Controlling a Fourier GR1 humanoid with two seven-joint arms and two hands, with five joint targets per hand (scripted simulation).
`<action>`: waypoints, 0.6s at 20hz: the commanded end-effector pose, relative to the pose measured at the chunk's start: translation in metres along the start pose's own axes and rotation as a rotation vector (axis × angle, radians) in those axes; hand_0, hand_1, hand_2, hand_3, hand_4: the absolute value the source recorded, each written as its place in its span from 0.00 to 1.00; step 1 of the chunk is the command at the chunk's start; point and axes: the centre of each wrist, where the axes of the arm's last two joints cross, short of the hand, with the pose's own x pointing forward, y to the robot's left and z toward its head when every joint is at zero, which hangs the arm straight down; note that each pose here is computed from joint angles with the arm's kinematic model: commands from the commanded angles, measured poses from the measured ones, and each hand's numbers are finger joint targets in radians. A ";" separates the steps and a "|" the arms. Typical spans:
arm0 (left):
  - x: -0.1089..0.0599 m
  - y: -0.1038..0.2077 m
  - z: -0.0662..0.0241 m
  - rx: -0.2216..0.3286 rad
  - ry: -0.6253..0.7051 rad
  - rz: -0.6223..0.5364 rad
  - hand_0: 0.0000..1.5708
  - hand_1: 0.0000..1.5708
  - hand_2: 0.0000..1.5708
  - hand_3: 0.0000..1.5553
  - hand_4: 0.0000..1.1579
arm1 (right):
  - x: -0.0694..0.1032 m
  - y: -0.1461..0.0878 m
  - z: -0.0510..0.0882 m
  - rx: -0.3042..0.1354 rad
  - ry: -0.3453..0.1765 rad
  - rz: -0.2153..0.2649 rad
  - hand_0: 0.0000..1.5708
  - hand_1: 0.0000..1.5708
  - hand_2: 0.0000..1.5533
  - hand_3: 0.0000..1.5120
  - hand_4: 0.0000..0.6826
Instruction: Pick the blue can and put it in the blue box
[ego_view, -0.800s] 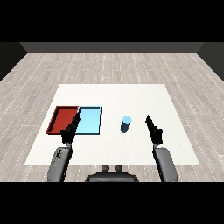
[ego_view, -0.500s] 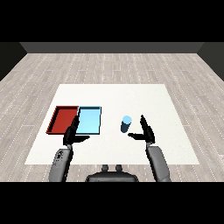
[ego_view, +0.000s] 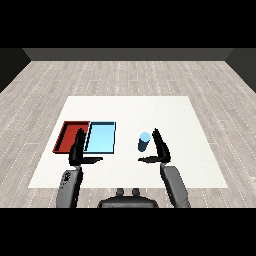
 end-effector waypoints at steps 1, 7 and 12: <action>-0.003 0.002 0.0161 0.006 -0.021 0.024 0.00 0.00 0.00 0.00 0.00 | 0.003 -0.001 -0.008 0.003 -0.035 -0.020 0.00 0.00 0.00 0.00 0.00; 0.002 0.009 0.0134 -0.003 -0.031 0.004 0.00 0.00 0.00 0.00 0.00 | 0.007 -0.030 0.017 0.013 -0.042 -0.035 0.00 0.00 0.00 0.00 0.00; -0.024 -0.008 0.0039 0.001 -0.036 0.003 0.00 0.00 0.00 0.00 0.00 | 0.002 -0.013 -0.003 -0.003 -0.039 -0.019 0.00 0.00 0.00 0.00 0.00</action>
